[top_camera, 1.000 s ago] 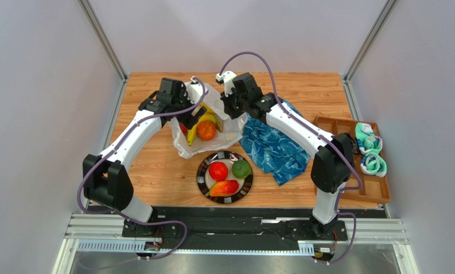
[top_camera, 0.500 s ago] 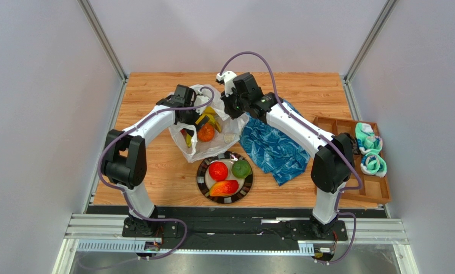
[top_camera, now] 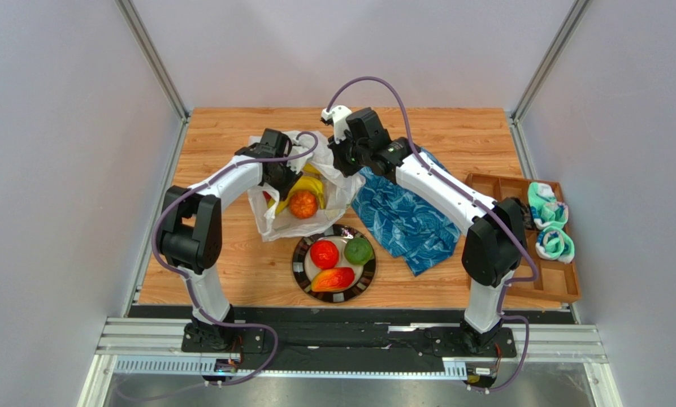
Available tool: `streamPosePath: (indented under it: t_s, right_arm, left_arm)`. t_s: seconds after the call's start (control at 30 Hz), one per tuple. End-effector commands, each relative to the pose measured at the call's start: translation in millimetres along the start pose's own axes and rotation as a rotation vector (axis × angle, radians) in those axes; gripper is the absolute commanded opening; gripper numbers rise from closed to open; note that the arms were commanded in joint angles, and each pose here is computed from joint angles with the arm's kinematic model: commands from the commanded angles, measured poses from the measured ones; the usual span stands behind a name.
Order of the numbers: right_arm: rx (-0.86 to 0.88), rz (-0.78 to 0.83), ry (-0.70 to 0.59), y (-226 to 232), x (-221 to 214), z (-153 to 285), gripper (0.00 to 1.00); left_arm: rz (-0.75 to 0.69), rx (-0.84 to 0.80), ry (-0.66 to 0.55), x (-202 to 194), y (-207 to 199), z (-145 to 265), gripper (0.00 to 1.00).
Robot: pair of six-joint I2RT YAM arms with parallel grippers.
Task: Take the fake fruits out of the plastic bag
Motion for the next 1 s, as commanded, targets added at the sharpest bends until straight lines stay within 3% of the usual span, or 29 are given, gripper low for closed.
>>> streamPosePath:
  t_s: [0.0, 0.13, 0.27, 0.37, 0.5, 0.63, 0.73, 0.83, 0.97]
  right_arm:
    - [0.008, 0.017, -0.048, 2, 12, 2, 0.0]
    - [-0.009, 0.022, -0.043, 0, 9, -2, 0.0]
    - [-0.011, 0.021, -0.039, -1, 9, -7, 0.0]
    - [-0.011, 0.021, -0.037, 0, 10, -10, 0.0]
    - [-0.029, 0.039, -0.041, -3, 12, -14, 0.0]
    - [-0.041, 0.05, -0.052, -5, 15, -16, 0.0]
    - [-0.051, 0.066, -0.056, -6, 16, -18, 0.0]
    - [-0.069, 0.079, -0.058, -8, 18, -20, 0.0]
    - [-0.059, 0.08, -0.073, -6, 23, -19, 0.0]
  left_arm:
    - [0.039, 0.001, -0.052, 5, 5, 40, 0.14]
    - [0.065, 0.105, -0.165, 13, 9, 95, 0.03]
    - [0.104, 0.126, -0.24, 18, 6, 126, 0.0]
    - [0.066, 0.047, -0.293, 17, -6, 133, 0.0]
    - [-0.069, -0.278, -0.457, 18, -43, 151, 0.0]
    - [-0.104, -0.519, -0.424, 3, -81, 163, 0.0]
    - [-0.176, -0.6, -0.438, -2, -110, 170, 0.0]
    - [-0.222, -0.592, -0.371, -6, -130, 160, 0.0]
    - [-0.187, -0.478, -0.303, -2, -126, 137, 0.0]
Point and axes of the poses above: each gripper's point midway between its finger pads, its own z axis back along the fingers, its own y axis along the line the jaws close on, x = y × z, the point moved 9 cm from there along z, back along the fingers, and after that the axes turned 15 degrees about -z, right-handed, at the moved point
